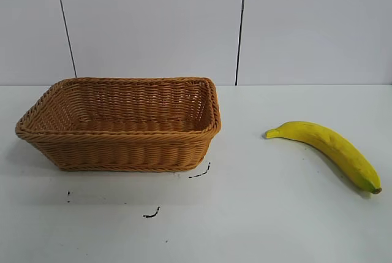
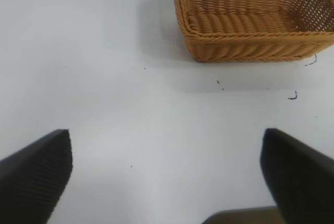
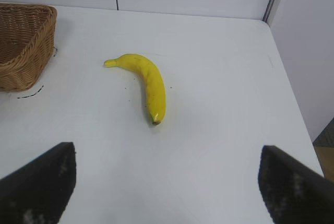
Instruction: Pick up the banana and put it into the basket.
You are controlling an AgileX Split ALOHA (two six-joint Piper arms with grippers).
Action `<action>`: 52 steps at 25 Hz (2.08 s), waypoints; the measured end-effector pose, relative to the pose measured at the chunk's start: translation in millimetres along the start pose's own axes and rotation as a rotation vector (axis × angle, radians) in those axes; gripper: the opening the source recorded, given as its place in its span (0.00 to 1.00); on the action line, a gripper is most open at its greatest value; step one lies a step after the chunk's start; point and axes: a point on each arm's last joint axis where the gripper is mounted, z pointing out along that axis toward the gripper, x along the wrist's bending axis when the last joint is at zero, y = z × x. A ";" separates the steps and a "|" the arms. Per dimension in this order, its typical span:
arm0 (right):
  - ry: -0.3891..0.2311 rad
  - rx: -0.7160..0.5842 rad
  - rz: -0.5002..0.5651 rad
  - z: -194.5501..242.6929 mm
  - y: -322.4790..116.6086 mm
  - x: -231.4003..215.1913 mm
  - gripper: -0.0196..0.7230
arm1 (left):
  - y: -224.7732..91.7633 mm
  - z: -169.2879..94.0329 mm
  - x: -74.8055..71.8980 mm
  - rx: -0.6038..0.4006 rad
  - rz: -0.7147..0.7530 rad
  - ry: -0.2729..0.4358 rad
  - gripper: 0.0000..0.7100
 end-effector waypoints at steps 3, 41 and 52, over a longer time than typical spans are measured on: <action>0.000 -0.001 0.000 0.0 0.1 0.0 0.94 | 0.0 0.0 0.0 0.000 0.000 0.000 0.98; 0.178 0.772 -0.281 302.5 119.1 -0.7 0.94 | 0.0 0.0 0.0 0.000 0.000 0.000 0.98; 0.216 0.715 -0.401 347.3 99.9 21.4 0.94 | 0.0 0.0 0.0 0.000 0.000 0.000 0.98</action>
